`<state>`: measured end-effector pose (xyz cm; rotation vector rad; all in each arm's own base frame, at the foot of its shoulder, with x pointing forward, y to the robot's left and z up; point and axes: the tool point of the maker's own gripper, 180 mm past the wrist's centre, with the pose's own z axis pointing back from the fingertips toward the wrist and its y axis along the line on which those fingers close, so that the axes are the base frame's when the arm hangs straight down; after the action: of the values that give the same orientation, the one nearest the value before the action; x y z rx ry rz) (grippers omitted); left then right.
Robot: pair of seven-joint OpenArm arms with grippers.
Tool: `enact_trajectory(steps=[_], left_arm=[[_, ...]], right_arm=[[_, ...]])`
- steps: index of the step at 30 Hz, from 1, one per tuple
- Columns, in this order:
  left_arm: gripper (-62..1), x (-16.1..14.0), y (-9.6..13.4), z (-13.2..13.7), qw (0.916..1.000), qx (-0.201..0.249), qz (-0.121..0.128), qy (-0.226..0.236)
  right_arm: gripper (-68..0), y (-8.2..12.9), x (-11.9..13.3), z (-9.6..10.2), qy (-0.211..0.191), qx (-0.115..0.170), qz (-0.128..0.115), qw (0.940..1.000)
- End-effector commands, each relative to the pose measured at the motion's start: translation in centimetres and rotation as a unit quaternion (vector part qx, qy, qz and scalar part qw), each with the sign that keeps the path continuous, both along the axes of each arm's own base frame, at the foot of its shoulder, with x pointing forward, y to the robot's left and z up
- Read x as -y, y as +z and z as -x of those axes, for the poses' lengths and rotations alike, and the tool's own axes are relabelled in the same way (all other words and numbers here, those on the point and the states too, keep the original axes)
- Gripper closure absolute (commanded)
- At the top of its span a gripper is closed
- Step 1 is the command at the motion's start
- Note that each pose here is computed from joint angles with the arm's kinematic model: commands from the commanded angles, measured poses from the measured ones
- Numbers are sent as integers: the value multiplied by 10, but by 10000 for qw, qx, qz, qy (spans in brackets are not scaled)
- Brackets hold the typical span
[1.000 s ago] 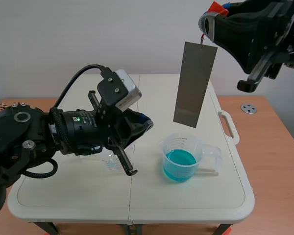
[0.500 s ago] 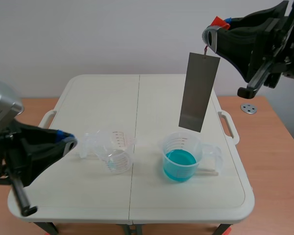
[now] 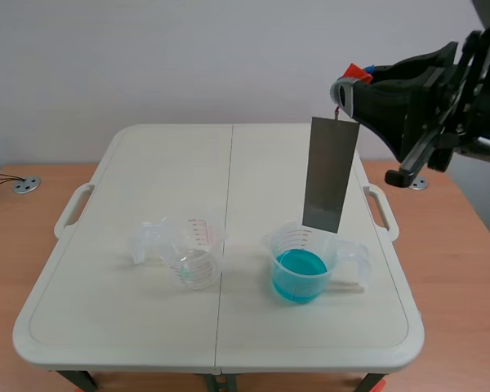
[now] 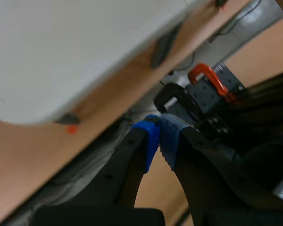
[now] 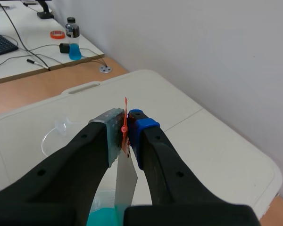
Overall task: Hold the metal plate by the orange handle, dip it into the blue solution, take it out and point at it, then put the plate back in the beaker on the left.
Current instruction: 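Lower the plate into the blue solution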
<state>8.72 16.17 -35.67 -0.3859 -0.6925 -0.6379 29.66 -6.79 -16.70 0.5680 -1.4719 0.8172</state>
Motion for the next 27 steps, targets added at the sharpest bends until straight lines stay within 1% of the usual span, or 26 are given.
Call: enact_trajectory(steps=[1,7,9,16,24,27], left_arm=[[-17,2,-5,8,9998,-113,94,108],[-17,-16,-38,49,9960,-749,-238,419],[-17,-20,-46,60,9938,-922,-269,562],[-17,-23,-61,82,9871,-1256,-233,962],[-17,-22,-70,91,9827,-1413,-196,1179],[-17,-23,-72,93,9816,-1456,-205,1215]], right_arm=[[-11,6,-1,-1,83,73,-84,9999],[-11,-9,-3,-3,89,-155,-121,9998],[-11,-12,-3,-4,93,-208,-121,9997],[-11,-29,-1,-9,55,-451,-120,9989],[-11,-52,-1,-13,4,-786,-153,9968],[-11,-63,-2,-14,-65,-886,-93,9960]])
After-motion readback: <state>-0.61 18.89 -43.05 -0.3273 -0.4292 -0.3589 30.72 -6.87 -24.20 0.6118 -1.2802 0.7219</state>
